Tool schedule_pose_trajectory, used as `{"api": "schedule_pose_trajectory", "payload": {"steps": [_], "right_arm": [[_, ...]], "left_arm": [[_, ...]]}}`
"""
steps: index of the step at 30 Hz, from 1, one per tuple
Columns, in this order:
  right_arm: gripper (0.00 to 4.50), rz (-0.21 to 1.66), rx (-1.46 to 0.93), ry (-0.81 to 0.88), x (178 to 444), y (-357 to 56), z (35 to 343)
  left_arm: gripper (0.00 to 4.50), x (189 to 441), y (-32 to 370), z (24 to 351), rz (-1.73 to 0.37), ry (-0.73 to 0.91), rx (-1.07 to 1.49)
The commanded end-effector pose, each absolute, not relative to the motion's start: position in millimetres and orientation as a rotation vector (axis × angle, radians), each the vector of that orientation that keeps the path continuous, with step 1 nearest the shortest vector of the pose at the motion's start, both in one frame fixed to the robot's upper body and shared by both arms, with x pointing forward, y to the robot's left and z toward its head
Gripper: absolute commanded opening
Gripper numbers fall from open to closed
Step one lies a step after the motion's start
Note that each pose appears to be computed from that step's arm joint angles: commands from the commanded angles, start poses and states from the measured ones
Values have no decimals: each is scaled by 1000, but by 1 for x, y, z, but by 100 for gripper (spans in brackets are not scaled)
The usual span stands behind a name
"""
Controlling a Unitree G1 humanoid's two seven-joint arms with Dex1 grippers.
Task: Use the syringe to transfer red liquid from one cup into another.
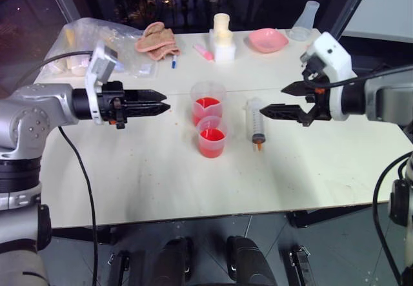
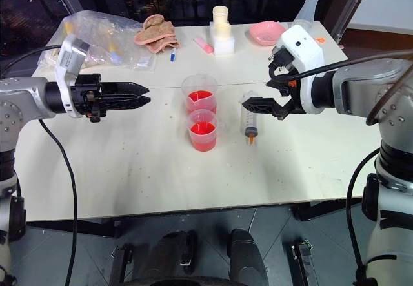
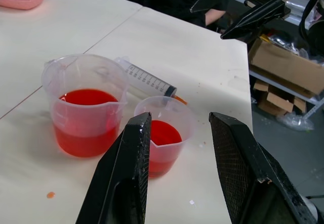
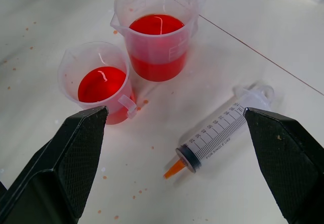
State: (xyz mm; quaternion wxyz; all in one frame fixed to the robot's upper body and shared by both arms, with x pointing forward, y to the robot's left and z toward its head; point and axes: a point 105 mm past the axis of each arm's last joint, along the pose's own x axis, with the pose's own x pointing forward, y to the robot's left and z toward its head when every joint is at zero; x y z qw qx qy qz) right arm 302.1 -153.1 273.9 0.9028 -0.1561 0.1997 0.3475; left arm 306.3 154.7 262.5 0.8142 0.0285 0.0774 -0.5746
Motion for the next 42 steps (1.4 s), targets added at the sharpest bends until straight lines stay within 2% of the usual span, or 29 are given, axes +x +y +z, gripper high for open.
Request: {"api": "schedule_pose_trajectory", "payload": {"steps": [1,5,30,32,35,42], "right_arm": [[445,714,-363,363,298,-152,283],[445,715,-363,363,298,-152,283],[445,671,-353,394,302,-159,278],[445,632,-346,404,309,-160,279],[445,532,-281,456,334,-164,277],[445,358,-170,744,382,-161,257]], "left_arm": [[191,304,156,275,-1231,115,94],[191,300,154,284,-1268,90,32],[191,304,152,278,-1254,101,79],[191,304,150,278,-1258,101,80],[191,305,148,277,-1263,100,81],[191,307,145,271,-1264,93,95]]}}
